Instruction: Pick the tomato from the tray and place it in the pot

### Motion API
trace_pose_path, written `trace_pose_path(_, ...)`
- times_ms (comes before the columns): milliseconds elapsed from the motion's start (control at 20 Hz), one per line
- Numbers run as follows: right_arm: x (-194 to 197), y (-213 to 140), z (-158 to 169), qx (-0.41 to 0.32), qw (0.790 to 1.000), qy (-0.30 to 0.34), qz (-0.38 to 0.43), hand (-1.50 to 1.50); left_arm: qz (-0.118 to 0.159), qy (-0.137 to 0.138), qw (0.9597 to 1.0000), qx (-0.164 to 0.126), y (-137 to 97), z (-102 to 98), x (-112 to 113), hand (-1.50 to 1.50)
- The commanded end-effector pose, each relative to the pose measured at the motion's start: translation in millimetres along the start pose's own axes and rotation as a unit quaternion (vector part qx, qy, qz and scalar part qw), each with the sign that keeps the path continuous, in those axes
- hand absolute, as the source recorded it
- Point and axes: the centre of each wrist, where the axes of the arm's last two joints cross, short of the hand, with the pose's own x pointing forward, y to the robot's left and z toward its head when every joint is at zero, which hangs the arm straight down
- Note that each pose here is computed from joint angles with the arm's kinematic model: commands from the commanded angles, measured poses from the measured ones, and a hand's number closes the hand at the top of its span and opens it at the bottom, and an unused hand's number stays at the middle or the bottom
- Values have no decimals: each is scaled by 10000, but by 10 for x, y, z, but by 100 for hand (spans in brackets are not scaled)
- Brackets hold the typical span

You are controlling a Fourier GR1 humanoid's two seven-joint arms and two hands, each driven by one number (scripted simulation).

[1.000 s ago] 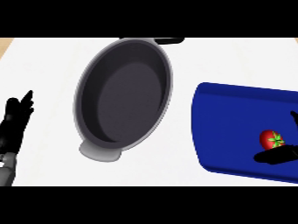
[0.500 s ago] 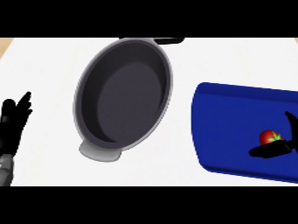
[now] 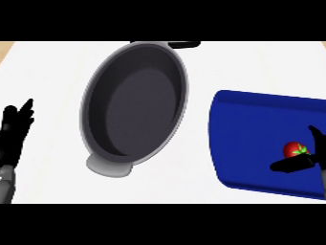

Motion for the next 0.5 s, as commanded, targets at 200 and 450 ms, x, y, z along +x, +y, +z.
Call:
trace_pose_path(200, 89, 203, -186, -374, 9987, -226, 272, 150, -71, -14, 10000, 57, -32, -41, -15, 0)
trace_pose_path(450, 3, 40, -172, -825, 9940, -338, 638, 150, 81, -61, 9999, -40, -119, 98, -81, 0)
